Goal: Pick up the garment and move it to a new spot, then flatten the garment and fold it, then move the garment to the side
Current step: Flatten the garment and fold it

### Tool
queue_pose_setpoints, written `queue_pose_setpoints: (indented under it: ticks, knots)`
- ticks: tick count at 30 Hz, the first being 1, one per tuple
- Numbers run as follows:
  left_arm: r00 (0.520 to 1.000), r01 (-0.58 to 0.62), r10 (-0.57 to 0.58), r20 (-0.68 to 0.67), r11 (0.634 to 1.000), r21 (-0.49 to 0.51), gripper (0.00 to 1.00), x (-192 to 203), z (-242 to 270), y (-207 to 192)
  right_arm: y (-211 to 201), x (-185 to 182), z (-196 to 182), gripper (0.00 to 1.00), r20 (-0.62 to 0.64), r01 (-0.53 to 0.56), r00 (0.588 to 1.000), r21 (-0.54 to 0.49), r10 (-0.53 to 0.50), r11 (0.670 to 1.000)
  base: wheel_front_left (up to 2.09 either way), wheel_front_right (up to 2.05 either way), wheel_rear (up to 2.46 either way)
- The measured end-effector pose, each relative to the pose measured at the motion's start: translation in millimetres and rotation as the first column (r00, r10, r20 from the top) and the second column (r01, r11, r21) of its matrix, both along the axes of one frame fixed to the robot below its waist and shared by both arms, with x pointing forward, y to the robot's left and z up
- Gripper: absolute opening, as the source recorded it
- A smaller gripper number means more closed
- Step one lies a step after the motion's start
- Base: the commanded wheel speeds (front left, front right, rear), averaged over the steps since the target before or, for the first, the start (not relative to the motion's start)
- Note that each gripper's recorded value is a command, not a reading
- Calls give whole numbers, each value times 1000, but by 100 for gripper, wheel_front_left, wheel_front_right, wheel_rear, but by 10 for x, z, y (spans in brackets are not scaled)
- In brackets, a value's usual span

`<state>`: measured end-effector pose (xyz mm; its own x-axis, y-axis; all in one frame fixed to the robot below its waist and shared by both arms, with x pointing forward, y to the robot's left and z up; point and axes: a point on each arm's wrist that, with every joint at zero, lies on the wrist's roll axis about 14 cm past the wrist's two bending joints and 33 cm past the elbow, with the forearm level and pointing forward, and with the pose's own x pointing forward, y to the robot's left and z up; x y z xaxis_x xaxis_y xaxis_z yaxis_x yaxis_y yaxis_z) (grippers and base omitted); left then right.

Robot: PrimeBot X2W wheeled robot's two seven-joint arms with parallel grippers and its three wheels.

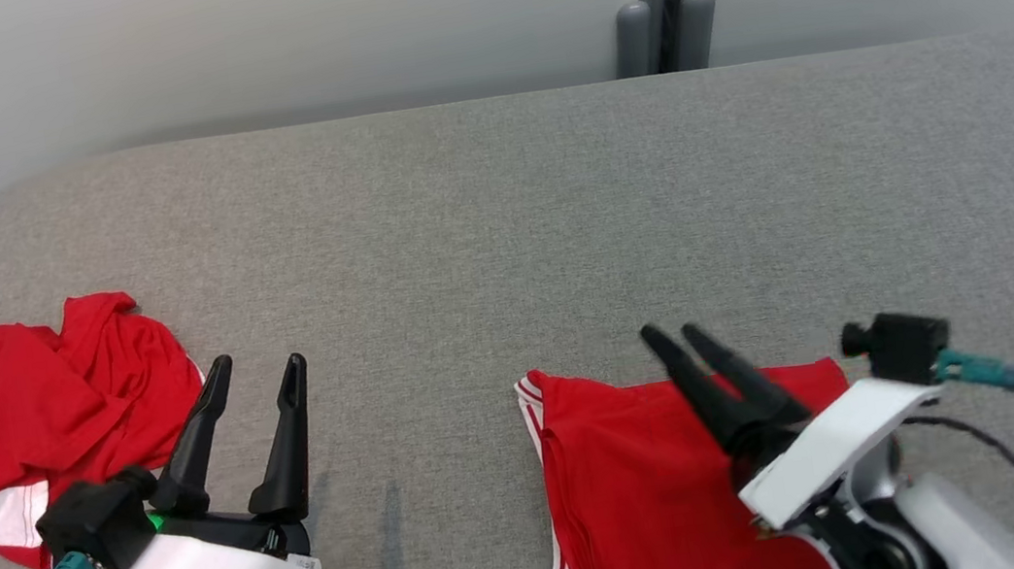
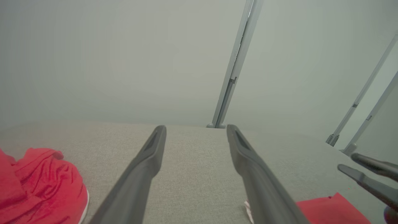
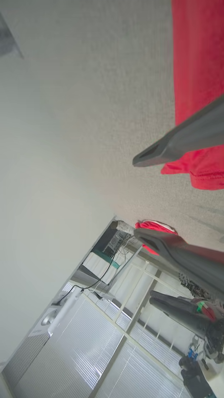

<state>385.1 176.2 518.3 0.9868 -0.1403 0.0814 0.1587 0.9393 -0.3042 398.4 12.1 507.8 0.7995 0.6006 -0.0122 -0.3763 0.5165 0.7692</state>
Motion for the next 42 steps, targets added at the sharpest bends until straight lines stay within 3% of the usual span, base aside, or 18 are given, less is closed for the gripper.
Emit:
queue_pose_setpoints:
  ticks: [4, 7, 8, 16, 18, 25, 30, 42]
  knots:
    - [1000, 27, -27, 12, 1000, -10, 100, 21, 34, -99, -543, 229, 357, 100, 253, 149, 962, -167, -104, 975, 0, 0, 0]
    - [999, 30, -30, 19, 999, -20, 100, 36, 55, -126, -901, 288, 509, 100, 383, 265, 912, -271, -149, 925, 0, 0, 0]
    - [999, 30, -30, 19, 999, -20, 100, 36, 55, -126, -901, 288, 509, 100, 383, 265, 912, -271, -149, 925, 0, 0, 0]
    - [999, 5, -4, 52, 1000, -15, 100, 87, 129, -122, -1593, 245, 618, 100, 566, 517, 787, -386, -246, 764, 0, 0, 0]
    - [998, -16, 17, 56, 1000, -17, 100, 82, 132, -94, -1694, 200, 573, 100, 589, 555, 768, -416, -251, 721, 0, 0, 0]
    - [996, -74, 75, 46, 997, -35, 100, 19, 53, -31, -1846, 54, 445, 100, 616, 628, 734, -452, -287, 634, 0, 0, 0]
    - [995, -94, 96, 39, 994, -47, 100, -34, 4, -27, -1885, -22, 338, 100, 594, 640, 738, -465, -319, 612, 0, 0, 0]
    - [994, -102, 102, 38, 995, -3, 100, -104, -41, -36, -1879, -76, 338, 100, 589, 649, 733, -454, -341, 611, 0, 0, 0]
